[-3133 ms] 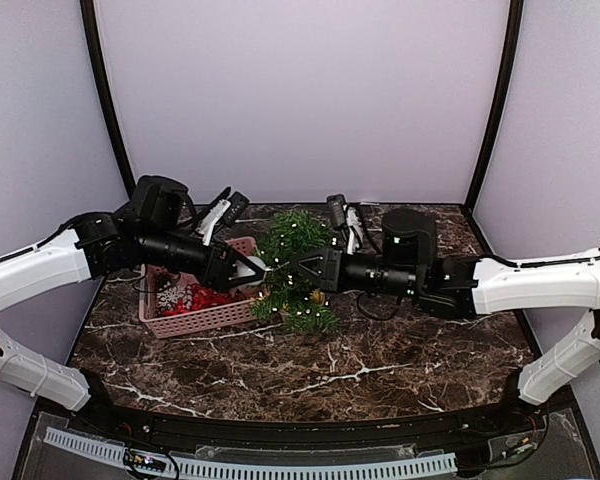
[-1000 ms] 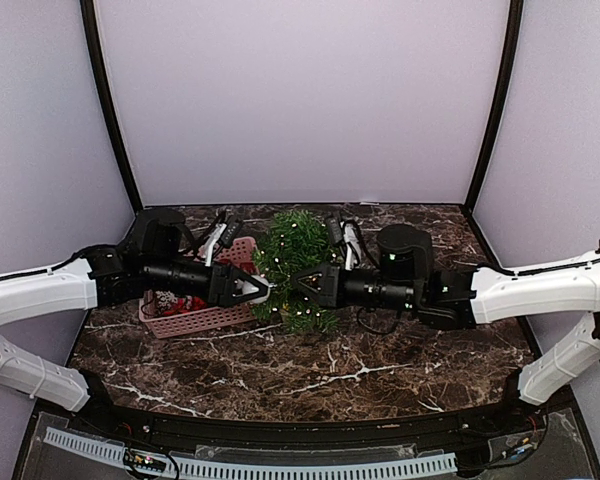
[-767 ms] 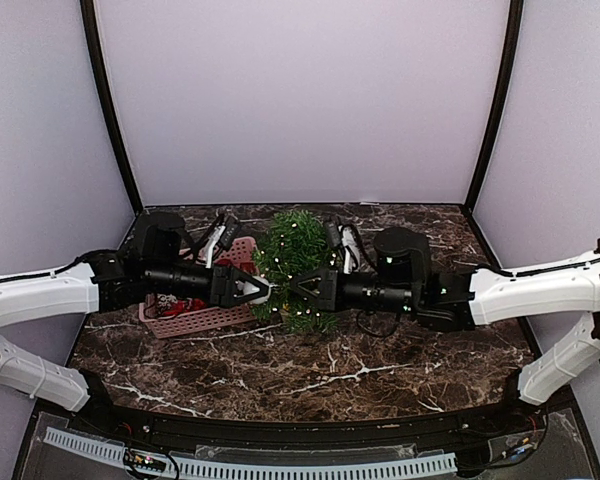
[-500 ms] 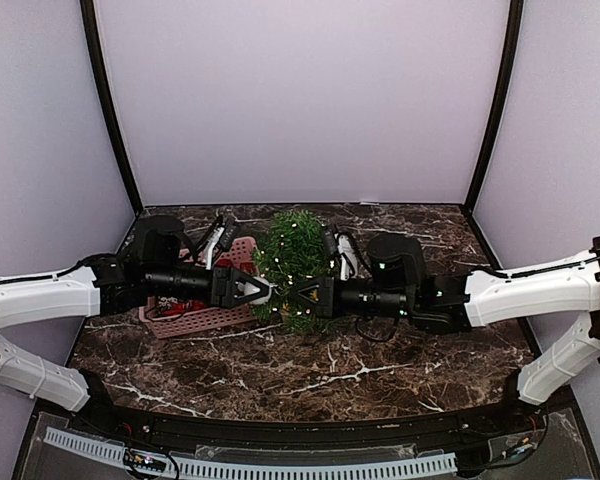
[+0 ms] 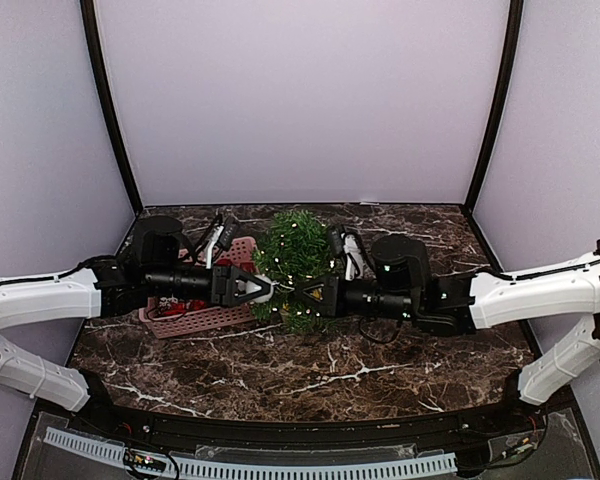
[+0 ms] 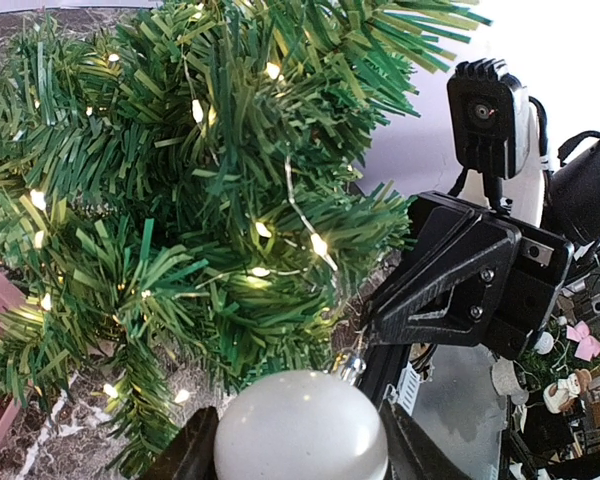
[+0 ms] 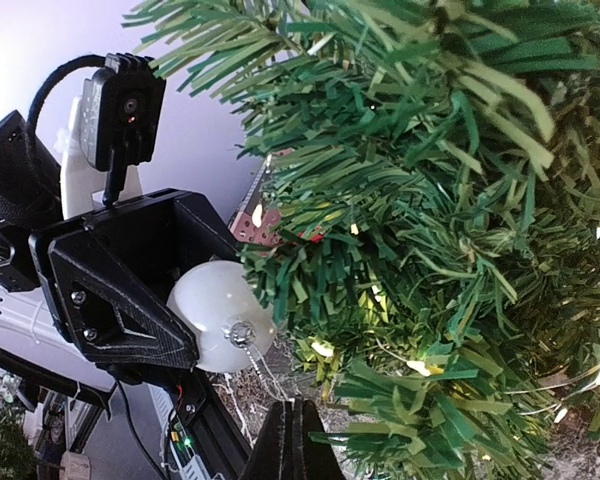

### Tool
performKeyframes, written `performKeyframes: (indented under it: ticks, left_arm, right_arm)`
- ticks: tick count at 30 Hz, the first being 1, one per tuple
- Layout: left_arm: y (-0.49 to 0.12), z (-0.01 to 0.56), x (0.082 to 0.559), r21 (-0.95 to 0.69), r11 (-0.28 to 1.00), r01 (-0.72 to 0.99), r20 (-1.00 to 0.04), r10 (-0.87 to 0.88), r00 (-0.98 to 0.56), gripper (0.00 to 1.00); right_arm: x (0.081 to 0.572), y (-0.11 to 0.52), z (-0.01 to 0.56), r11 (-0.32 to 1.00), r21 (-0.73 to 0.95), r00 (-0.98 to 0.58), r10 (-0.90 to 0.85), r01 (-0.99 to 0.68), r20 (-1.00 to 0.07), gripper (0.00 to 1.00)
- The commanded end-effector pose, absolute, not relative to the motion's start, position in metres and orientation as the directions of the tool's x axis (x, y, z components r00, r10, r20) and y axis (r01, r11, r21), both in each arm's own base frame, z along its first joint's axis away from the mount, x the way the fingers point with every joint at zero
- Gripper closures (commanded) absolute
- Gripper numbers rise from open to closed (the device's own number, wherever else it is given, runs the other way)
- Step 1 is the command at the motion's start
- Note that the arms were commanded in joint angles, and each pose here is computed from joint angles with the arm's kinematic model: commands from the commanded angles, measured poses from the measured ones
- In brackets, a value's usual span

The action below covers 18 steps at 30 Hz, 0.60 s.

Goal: Decorate the small christmas tree
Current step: Hang the ornament ball on the branch.

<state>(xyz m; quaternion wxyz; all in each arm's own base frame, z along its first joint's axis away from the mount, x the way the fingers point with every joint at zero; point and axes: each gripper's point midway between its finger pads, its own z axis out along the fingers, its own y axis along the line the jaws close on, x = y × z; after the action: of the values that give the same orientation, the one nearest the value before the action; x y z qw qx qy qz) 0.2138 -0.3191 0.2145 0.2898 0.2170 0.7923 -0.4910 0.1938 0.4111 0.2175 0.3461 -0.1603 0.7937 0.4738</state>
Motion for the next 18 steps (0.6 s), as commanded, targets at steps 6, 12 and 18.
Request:
performKeyframes:
  ticks: [6,12,18]
  left_arm:
    - [-0.324,0.214,0.214,-0.661,0.393,0.639,-0.677,0.053,-0.734,0.62]
    - [-0.325,0.209,0.214,-0.668,0.399,0.628,-0.665,0.059,-0.745,0.62]
    - [-0.323,0.202,0.215,-0.666,0.415,0.619,-0.659,0.061,-0.75,0.63]
  right_arm:
    - [0.195,0.402,0.234,0.496,0.649,-0.686,0.137,-0.577,-0.715,1.0]
    - [0.195,0.405,0.227,0.497,0.654,-0.697,0.129,-0.57,-0.706,1.0]
    - [0.196,0.406,0.225,0.498,0.655,-0.698,0.13,-0.568,-0.704,1.0]
